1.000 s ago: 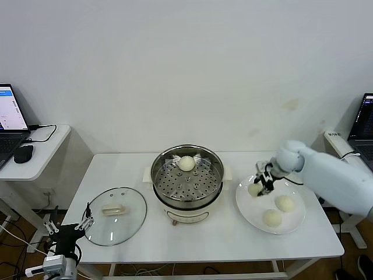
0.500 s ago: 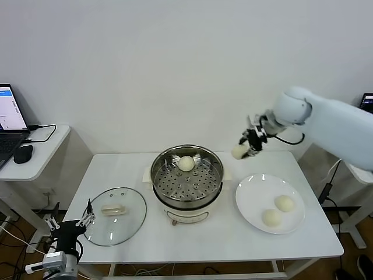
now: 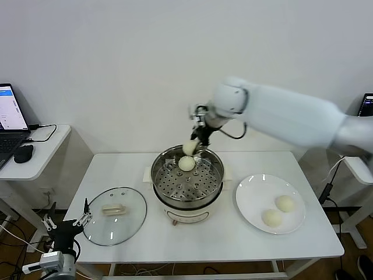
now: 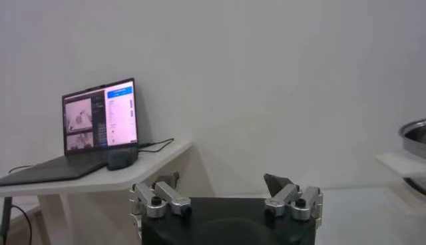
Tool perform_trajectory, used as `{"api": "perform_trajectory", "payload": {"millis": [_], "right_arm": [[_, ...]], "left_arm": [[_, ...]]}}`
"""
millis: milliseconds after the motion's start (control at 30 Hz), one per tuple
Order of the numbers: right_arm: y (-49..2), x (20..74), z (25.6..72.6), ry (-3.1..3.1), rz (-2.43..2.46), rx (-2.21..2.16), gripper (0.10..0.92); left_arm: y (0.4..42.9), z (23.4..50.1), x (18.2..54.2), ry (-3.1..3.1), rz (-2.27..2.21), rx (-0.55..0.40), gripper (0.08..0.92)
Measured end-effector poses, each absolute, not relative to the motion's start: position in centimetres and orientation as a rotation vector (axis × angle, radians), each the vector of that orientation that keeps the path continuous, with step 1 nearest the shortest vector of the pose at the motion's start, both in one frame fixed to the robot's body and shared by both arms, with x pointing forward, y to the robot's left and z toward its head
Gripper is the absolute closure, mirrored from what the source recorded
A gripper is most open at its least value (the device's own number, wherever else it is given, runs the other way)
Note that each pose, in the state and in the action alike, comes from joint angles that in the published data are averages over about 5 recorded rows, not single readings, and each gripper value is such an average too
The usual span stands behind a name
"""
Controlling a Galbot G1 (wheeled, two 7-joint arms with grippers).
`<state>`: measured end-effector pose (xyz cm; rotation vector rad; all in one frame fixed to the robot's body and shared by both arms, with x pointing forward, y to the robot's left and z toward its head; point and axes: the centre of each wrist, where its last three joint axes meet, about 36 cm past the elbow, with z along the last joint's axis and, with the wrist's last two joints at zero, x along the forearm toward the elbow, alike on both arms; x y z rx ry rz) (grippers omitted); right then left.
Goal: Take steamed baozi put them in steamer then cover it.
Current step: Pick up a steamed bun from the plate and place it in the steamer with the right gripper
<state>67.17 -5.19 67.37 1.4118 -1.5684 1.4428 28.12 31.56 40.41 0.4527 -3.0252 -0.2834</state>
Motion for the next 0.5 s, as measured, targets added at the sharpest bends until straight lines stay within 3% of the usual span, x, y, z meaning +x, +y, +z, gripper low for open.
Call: {"api": "perform_trajectory", "payload": {"millis": [500], "right_arm": [[1.2,66.8,60.9,-1.509,1.38,1.391,0.505]], "left_arm": [[31.7,39.7,28.3,-3.018,-0.254,0.473,0.177]]}}
